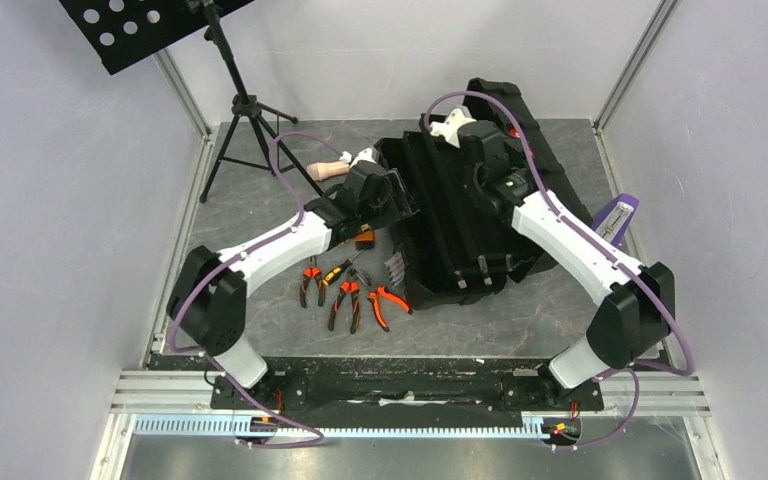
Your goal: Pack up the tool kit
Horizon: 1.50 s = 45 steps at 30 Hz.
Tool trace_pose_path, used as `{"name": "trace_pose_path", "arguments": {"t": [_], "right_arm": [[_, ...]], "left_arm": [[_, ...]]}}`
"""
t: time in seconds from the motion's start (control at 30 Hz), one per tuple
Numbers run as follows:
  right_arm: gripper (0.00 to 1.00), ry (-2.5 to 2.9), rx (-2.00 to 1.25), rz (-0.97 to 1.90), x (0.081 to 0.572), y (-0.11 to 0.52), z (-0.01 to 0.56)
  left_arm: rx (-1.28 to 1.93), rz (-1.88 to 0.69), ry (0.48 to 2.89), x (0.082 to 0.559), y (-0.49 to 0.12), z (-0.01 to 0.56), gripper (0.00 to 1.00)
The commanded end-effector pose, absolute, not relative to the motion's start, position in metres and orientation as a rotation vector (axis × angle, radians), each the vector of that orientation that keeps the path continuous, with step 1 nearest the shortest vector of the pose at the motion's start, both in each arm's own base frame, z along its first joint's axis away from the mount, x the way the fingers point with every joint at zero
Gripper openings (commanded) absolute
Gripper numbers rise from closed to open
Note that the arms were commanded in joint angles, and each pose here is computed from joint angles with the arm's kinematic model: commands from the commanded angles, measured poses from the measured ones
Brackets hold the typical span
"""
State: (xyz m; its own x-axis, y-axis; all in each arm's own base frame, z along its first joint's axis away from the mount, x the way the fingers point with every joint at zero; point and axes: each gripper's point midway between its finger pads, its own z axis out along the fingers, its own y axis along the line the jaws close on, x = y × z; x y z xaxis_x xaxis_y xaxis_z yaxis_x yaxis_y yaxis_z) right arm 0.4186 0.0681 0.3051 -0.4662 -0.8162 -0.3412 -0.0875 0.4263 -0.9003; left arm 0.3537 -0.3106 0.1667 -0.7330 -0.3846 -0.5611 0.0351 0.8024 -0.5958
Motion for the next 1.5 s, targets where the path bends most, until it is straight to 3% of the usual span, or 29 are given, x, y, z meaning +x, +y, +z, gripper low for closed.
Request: {"name": "trace_pose_path", "arguments": {"t": [0.0, 0.73, 1.0, 1.23, 1.33, 1.47], "right_arm": [[0.00, 1.692, -0.278, -1.159, 0.383, 0.006, 0.422], [0.00, 1.752, -0.258, -0.870, 0.416, 0.009, 0.369], [0.00, 1.785, -0.269, -0.743, 0.445, 0.017, 0.349], [0.00, 1.839, -0.215, -0.615, 0.468, -0.003, 0.323], [0.04, 1.876, -0.196, -0.610, 0.476, -0.016, 0.307], [0.17, 1.929, -0.159, -0.606, 0.481, -0.035, 0.286]], "left_arm": [[-0.209, -0.888, 2.213, 0.369, -0.338, 0.192, 0.70], [-0.240, -0.683, 2.370, 0.382, -0.329, 0.103, 0.69], [-0.310, -0.613, 2.395, 0.398, -0.300, 0.085, 0.55], [-0.346, -0.591, 2.429, 0.398, -0.287, 0.066, 0.50], [-0.342, -0.603, 2.436, 0.397, -0.286, 0.064, 0.49], [-0.334, -0.625, 2.452, 0.393, -0.289, 0.060, 0.49]]}}
